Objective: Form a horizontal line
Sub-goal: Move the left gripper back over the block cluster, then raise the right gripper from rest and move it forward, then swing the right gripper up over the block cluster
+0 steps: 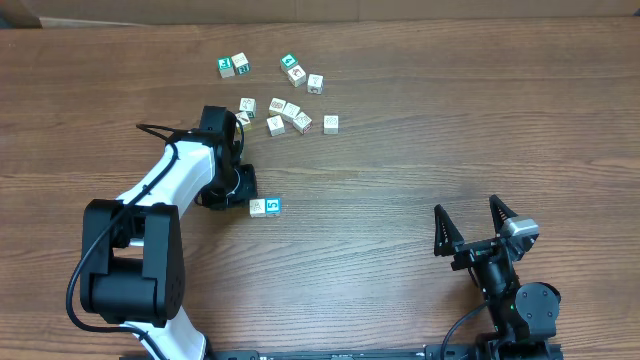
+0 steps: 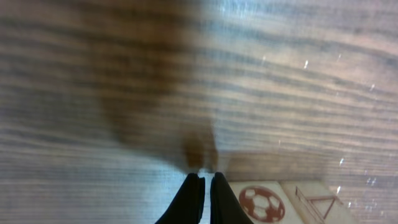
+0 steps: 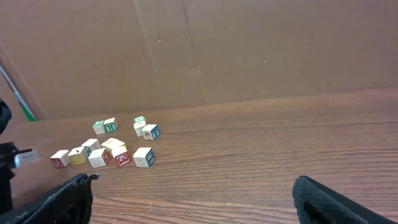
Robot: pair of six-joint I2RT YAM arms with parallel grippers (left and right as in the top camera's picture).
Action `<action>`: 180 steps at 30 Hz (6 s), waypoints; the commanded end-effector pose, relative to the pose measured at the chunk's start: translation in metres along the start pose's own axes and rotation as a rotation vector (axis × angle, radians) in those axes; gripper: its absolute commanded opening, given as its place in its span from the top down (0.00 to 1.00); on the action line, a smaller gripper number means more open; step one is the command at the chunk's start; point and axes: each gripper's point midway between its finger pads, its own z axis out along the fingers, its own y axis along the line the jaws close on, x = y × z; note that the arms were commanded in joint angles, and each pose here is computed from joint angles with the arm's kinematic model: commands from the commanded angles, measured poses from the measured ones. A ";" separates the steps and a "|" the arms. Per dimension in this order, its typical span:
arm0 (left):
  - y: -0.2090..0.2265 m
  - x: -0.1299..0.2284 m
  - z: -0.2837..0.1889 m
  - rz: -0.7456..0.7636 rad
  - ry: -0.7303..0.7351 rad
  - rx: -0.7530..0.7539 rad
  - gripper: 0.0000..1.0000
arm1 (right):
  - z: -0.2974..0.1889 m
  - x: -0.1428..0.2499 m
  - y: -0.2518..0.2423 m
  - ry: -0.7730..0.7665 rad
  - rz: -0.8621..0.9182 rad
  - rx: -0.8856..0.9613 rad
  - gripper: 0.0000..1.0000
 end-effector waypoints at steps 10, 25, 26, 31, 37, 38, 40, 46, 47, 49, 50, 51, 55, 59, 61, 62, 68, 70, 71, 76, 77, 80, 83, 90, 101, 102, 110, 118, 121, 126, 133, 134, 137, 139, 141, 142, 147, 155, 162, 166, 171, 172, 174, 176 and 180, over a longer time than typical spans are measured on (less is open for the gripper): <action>-0.002 -0.041 -0.019 -0.034 -0.119 0.007 0.96 | 0.000 0.002 -0.001 -0.003 0.002 0.003 0.00; 0.056 -0.121 -0.110 -0.194 -0.339 -0.041 0.00 | 0.000 0.002 -0.001 -0.003 0.002 0.003 0.00; 0.057 -0.118 -0.109 -0.196 -0.327 -0.044 0.00 | 0.000 0.002 -0.001 -0.003 0.002 0.003 0.00; 0.057 -0.117 -0.109 -0.196 -0.324 -0.044 0.00 | 0.000 0.002 -0.001 -0.003 0.002 0.003 0.00; 0.057 -0.117 -0.109 -0.195 -0.324 -0.044 0.00 | 0.000 0.002 -0.001 -0.003 0.002 0.003 0.00; 0.057 -0.117 -0.109 -0.195 -0.324 -0.044 0.00 | 0.000 0.002 -0.001 -0.003 0.002 0.003 0.00; 0.057 -0.117 -0.109 -0.195 -0.324 -0.044 0.00 | 0.000 -0.001 -0.002 -0.013 -0.005 0.007 0.00; 0.057 -0.117 -0.109 -0.195 -0.324 -0.044 0.00 | -0.002 -0.018 -0.018 -0.090 -0.012 0.105 0.00; 0.057 -0.117 -0.109 -0.195 -0.324 -0.044 0.00 | -0.002 -0.023 -0.018 -0.111 -0.014 0.108 0.00; 0.057 -0.117 -0.109 -0.195 -0.324 -0.044 0.00 | -0.003 -0.030 -0.016 -0.141 -0.017 0.101 0.00; 0.057 -0.117 -0.109 -0.195 -0.324 -0.044 0.00 | -0.003 -0.034 -0.015 -0.156 -0.019 0.098 0.00; 0.057 -0.117 -0.109 -0.195 -0.324 -0.044 0.00 | -0.004 -0.037 -0.015 -0.167 -0.020 0.097 0.00; 0.057 -0.117 -0.109 -0.195 -0.324 -0.044 0.00 | -0.006 -0.046 -0.015 -0.205 -0.023 0.103 0.00; 0.056 -0.117 -0.109 -0.193 -0.324 -0.044 0.00 | -0.006 -0.045 -0.021 -0.205 -0.019 0.139 0.00; 0.056 -0.117 -0.109 -0.193 -0.324 -0.043 0.01 | -0.007 -0.047 -0.021 -0.212 -0.019 0.137 0.00; 0.056 -0.117 -0.109 -0.193 -0.324 -0.043 0.00 | -0.007 -0.048 -0.021 -0.216 -0.020 0.136 0.00; 0.056 -0.117 -0.109 -0.193 -0.324 -0.043 0.00 | -0.009 -0.057 -0.020 -0.255 -0.022 0.135 0.00; 0.056 -0.117 -0.109 -0.193 -0.324 -0.043 0.00 | -0.010 -0.063 -0.018 -0.283 -0.024 0.130 0.00; 0.056 -0.117 -0.109 -0.193 -0.324 -0.044 0.00 | -0.011 -0.066 -0.017 -0.295 -0.024 0.126 0.00; 0.056 -0.117 -0.109 -0.192 -0.324 -0.043 0.00 | -0.010 -0.068 -0.003 -0.280 0.061 0.035 0.00; 0.056 -0.117 -0.109 -0.192 -0.324 -0.043 0.00 | -0.010 -0.068 0.002 -0.267 0.079 0.006 0.00; 0.056 -0.117 -0.109 -0.192 -0.324 -0.043 0.00 | -0.013 -0.075 0.013 -0.265 0.113 -0.054 0.00; 0.056 -0.117 -0.109 -0.192 -0.324 -0.043 0.00 | -0.017 -0.088 0.017 -0.287 0.162 -0.070 0.00; 0.056 -0.117 -0.109 -0.192 -0.324 -0.043 0.00 | -0.036 -0.130 0.025 -0.255 0.160 -0.038 0.00; 0.056 -0.117 -0.109 -0.192 -0.324 -0.043 0.00 | -0.015 -0.204 0.040 -0.051 0.115 0.011 0.00; 0.056 -0.117 -0.109 -0.192 -0.324 -0.043 0.00 | -0.010 -0.212 0.040 -0.027 0.118 0.016 0.00; 0.056 -0.117 -0.109 -0.192 -0.324 -0.043 0.00 | 0.034 -0.295 0.057 0.110 0.083 0.006 0.00; 0.056 -0.117 -0.109 -0.192 -0.324 -0.043 0.00 | 0.091 -0.349 0.065 0.266 0.068 -0.004 0.00; 0.056 -0.117 -0.109 -0.192 -0.324 -0.043 0.00 | 0.119 -0.353 0.069 0.294 0.079 -0.047 0.00; 0.056 -0.117 -0.109 -0.192 -0.324 -0.043 0.00 | 0.177 -0.319 0.070 0.390 0.101 -0.092 0.00; 0.056 -0.117 -0.109 -0.192 -0.324 -0.043 0.00 | 0.244 -0.235 0.086 0.580 0.115 -0.131 0.00; 0.056 -0.117 -0.109 -0.192 -0.324 -0.044 0.00 | 0.250 -0.228 0.089 0.593 0.114 -0.135 0.00; 0.056 -0.117 -0.109 -0.192 -0.324 -0.043 0.00 | 0.269 -0.193 0.101 0.655 0.098 -0.137 0.00; 0.056 -0.117 -0.109 -0.193 -0.324 -0.043 0.00 | 0.279 -0.169 0.106 0.698 0.076 -0.110 0.00; 0.056 -0.117 -0.109 -0.192 -0.324 -0.044 0.00 | 0.289 -0.145 0.114 0.738 0.052 -0.092 0.00; 0.056 -0.117 -0.109 -0.192 -0.324 -0.043 0.00 | 0.293 -0.135 0.120 0.752 0.045 -0.099 0.00; 0.056 -0.117 -0.109 -0.192 -0.324 -0.044 0.00 | 0.306 -0.094 0.143 0.817 0.029 -0.135 0.00; 0.056 -0.117 -0.109 -0.193 -0.324 -0.043 0.00 | 0.294 -0.057 0.174 0.928 0.061 -0.233 0.50; 0.056 -0.117 -0.109 -0.192 -0.324 -0.043 0.00 | 0.293 -0.010 0.182 0.990 -0.004 -0.186 0.62; 0.056 -0.117 -0.109 -0.192 -0.324 -0.044 0.00 | 0.291 0.015 0.188 1.017 -0.019 -0.192 0.40; 0.056 -0.117 -0.109 -0.192 -0.324 -0.044 0.00 | 0.289 0.055 0.190 1.056 -0.031 -0.196 0.47; 0.056 -0.117 -0.109 -0.193 -0.324 -0.043 0.00 | 0.288 0.062 0.189 1.063 -0.036 -0.198 0.47; 0.056 -0.117 -0.109 -0.192 -0.324 -0.044 0.00 | 0.286 0.077 0.186 1.078 -0.043 -0.199 0.47; 0.056 -0.117 -0.109 -0.193 -0.324 -0.043 0.00 | 0.285 0.092 0.183 1.090 -0.044 -0.195 0.46; 0.056 -0.117 -0.109 -0.192 -0.324 -0.043 0.00 | 0.284 0.112 0.179 1.091 -0.067 -0.208 0.43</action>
